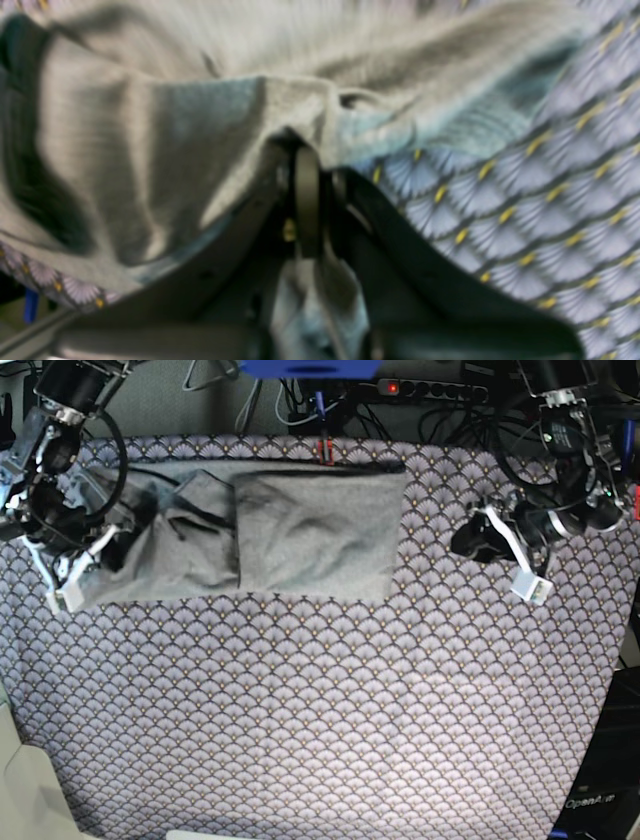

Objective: Fold the T-shirt properly
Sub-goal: 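Grasp the folded end with the right gripper and carry it over the other half, then lay the end onto the shirt bundle and tuck it with the right gripper, then move the left gripper to the bundle and withdraw the right gripper, then grasp the bundle's loose edge with the left gripper and tuck it under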

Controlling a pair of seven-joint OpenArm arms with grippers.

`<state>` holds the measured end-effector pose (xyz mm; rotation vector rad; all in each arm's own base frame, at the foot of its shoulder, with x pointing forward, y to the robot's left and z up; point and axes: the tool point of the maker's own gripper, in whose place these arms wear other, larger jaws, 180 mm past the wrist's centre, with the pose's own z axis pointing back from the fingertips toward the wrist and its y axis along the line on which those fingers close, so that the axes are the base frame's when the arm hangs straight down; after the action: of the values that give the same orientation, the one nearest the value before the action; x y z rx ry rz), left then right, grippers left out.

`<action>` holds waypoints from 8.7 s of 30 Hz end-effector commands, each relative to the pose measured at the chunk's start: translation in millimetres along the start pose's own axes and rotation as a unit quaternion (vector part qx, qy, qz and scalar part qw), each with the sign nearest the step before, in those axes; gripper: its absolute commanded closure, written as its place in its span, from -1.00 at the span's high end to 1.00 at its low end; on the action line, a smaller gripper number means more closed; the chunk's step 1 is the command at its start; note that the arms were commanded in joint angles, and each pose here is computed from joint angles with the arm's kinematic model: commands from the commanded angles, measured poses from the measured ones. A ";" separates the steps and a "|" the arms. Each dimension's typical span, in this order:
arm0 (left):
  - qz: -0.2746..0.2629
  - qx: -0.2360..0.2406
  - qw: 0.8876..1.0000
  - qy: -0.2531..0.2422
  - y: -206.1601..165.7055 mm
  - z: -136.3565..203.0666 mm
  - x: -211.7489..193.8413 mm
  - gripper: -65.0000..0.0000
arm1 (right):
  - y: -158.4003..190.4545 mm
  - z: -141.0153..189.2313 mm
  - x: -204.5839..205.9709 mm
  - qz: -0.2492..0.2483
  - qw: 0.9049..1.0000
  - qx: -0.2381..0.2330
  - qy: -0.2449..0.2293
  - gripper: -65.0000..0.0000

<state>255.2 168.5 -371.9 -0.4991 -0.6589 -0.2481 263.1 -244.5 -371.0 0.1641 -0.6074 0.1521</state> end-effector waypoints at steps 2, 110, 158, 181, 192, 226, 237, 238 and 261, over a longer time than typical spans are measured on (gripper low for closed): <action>-0.013 0.000 1.000 -0.022 0.9 4.7 15.2 -0.30 | 3.0 13.5 18.0 0.022 0.999 -0.011 -0.027 -1.00; -0.018 0.028 0.999 0.036 15.7 15.3 -21.1 -0.31 | 186.8 1.4 93.1 0.377 0.913 0.144 -0.058 -0.99; 0.003 0.063 0.998 0.016 22.1 43.4 -30.1 -0.31 | 332.4 -39.8 78.5 0.393 0.857 0.329 -0.059 -0.99; -0.160 -0.178 0.971 -0.028 -151.2 -7.4 27.1 -0.31 | 200.3 4.5 102.6 0.392 0.898 0.172 -0.104 -0.99; -0.162 -0.109 0.980 -0.050 -147.8 -42.8 47.9 -0.31 | 126.1 4.0 51.8 0.305 0.944 0.114 -0.045 -0.99; -0.022 0.000 0.995 -0.101 -7.4 -44.2 59.8 -1.00 | 121.9 2.7 -23.1 0.231 0.962 0.147 -0.011 -1.00; -0.061 0.029 0.993 -0.096 -6.7 -15.6 72.7 -1.00 | 130.9 0.7 -23.1 0.221 0.963 0.156 -0.017 -1.00; -0.072 0.029 0.993 -0.087 -11.4 -10.0 74.7 -1.00 | 134.4 0.0 -22.6 0.221 0.962 0.160 -0.018 -1.00; -0.167 -0.080 0.983 -0.006 -131.4 -93.8 76.7 -1.00 | 145.7 -2.1 -27.3 0.227 0.958 0.175 -0.013 -1.00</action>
<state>306.6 5.4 -351.2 -0.5294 -0.6928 -0.6145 209.9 -105.8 -380.6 0.3601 -0.6003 0.7046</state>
